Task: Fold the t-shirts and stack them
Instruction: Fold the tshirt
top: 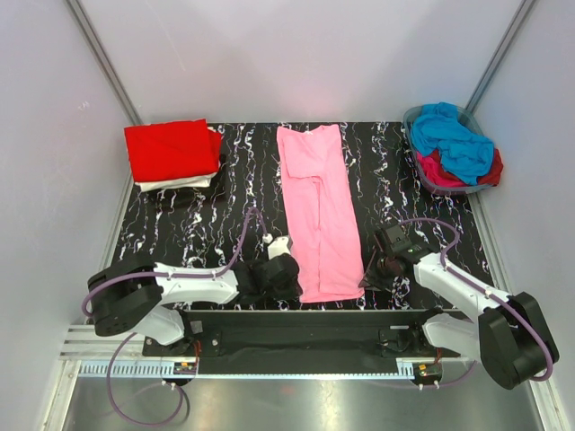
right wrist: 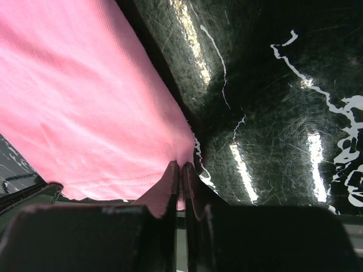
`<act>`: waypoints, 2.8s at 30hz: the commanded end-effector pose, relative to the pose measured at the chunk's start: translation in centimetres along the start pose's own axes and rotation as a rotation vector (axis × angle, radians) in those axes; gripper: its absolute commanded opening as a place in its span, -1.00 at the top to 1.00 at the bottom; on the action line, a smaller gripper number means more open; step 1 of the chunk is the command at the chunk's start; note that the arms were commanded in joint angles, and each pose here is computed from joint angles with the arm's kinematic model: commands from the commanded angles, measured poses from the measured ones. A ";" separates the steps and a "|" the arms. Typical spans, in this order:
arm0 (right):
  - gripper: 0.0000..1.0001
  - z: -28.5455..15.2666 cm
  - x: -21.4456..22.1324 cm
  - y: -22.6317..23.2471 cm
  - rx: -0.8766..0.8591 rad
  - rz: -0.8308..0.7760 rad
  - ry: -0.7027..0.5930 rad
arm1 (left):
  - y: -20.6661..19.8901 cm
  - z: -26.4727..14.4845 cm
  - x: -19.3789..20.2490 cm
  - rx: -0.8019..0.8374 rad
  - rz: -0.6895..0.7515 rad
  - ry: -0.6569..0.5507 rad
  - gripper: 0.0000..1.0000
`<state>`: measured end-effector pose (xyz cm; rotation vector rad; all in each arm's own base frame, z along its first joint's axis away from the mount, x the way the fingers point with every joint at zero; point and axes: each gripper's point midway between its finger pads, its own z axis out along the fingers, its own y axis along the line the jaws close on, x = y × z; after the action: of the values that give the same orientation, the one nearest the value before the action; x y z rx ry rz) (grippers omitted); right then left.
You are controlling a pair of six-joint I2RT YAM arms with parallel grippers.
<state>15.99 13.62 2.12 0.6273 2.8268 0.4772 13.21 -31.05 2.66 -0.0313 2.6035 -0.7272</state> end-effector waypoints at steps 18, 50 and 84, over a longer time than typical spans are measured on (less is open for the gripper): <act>1.00 -3.6 3.0 1.5 -0.132 -0.004 0.031 | 0.8 -4.4 0.6 0.143 -0.087 -0.071 1.00; 1.00 -8.2 -10.2 10.7 0.003 -0.223 -0.272 | -0.4 -7.0 -13.4 -0.012 0.037 -0.147 1.00; 1.00 -0.8 -19.6 13.3 0.040 -0.300 -0.174 | 2.2 1.3 -23.3 -0.112 0.079 -0.002 1.00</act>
<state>35.81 16.09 9.44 0.2629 2.7544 0.2798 33.42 -26.07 8.82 0.0017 2.6624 -0.5208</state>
